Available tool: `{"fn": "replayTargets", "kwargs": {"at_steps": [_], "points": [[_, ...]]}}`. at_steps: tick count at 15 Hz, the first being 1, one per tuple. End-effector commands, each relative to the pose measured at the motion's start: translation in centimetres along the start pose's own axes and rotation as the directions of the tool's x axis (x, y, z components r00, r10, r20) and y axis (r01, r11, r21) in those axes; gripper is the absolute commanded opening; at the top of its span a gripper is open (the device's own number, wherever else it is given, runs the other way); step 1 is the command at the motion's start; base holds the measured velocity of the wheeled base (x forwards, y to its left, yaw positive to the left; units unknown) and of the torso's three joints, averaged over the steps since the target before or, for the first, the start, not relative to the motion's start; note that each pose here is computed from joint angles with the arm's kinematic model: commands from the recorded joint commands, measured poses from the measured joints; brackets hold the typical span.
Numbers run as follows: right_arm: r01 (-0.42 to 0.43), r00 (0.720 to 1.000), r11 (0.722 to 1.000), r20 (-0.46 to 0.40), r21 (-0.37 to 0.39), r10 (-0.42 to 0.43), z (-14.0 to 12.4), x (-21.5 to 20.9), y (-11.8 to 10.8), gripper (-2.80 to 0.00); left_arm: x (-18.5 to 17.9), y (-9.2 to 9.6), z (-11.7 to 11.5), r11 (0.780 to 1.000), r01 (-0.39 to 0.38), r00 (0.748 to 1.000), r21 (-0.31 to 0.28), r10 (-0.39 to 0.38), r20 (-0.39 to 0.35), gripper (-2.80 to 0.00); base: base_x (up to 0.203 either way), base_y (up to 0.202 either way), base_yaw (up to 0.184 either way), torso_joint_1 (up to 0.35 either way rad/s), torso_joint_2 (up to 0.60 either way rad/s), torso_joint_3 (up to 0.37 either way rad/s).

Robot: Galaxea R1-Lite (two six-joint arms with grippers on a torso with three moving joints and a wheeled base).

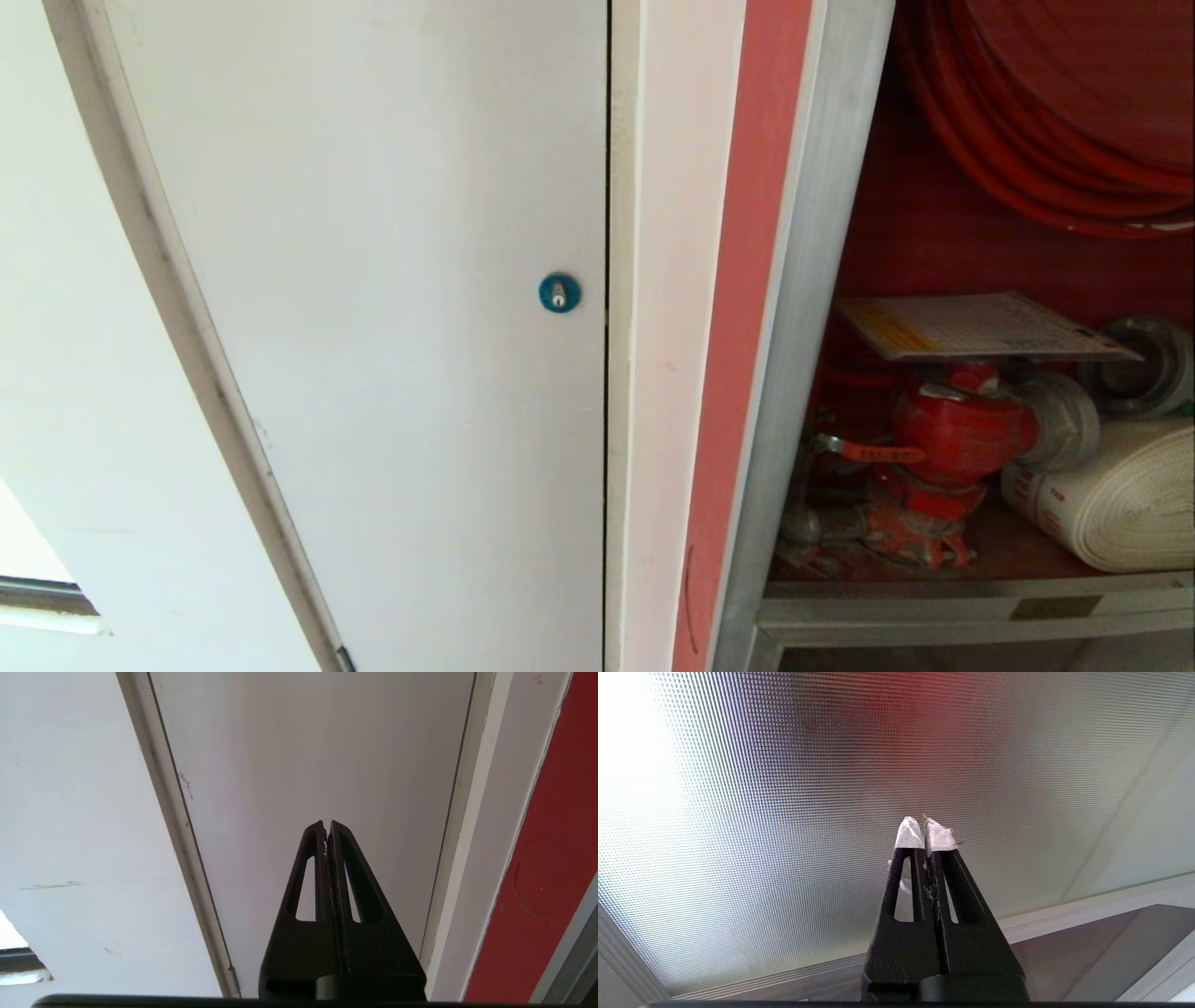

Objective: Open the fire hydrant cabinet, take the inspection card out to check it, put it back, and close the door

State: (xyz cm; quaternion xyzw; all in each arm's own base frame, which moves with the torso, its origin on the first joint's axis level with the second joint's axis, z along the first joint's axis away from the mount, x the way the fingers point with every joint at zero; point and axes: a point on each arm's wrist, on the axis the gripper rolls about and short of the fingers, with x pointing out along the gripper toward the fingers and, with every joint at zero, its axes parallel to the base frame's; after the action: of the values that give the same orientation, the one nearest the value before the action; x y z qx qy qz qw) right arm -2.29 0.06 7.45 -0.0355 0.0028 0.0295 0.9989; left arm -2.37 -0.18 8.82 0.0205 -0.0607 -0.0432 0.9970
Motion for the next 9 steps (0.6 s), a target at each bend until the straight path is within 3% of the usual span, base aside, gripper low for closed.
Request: {"fn": "replayTargets", "kwargs": {"at_steps": [1,6,9], "points": [[-0.001,1.0,1.0,-0.003,-0.001,0.001,0.0,0.0,0.0,-2.8,0.0,0.0,-0.2,1.0,-0.009,1.0,-0.001,0.009,-0.022,-2.8,0.0,0.0,0.0,0.0,0.0,0.0],[-0.001,1.0,1.0,-0.003,-0.001,0.001,0.0,0.0,0.0,-2.8,-0.1,0.2,-1.3,0.996,-0.092,0.988,-0.004,0.091,-0.126,-2.8,0.0,0.0,0.0,0.0,0.0,0.0],[-0.001,1.0,1.0,-0.003,-0.001,0.001,0.0,0.0,0.0,-2.8,-0.1,0.2,-1.3,0.996,-0.086,0.989,-0.003,0.085,-0.125,-2.8,0.0,0.0,0.0,0.0,0.0,0.0]]}}
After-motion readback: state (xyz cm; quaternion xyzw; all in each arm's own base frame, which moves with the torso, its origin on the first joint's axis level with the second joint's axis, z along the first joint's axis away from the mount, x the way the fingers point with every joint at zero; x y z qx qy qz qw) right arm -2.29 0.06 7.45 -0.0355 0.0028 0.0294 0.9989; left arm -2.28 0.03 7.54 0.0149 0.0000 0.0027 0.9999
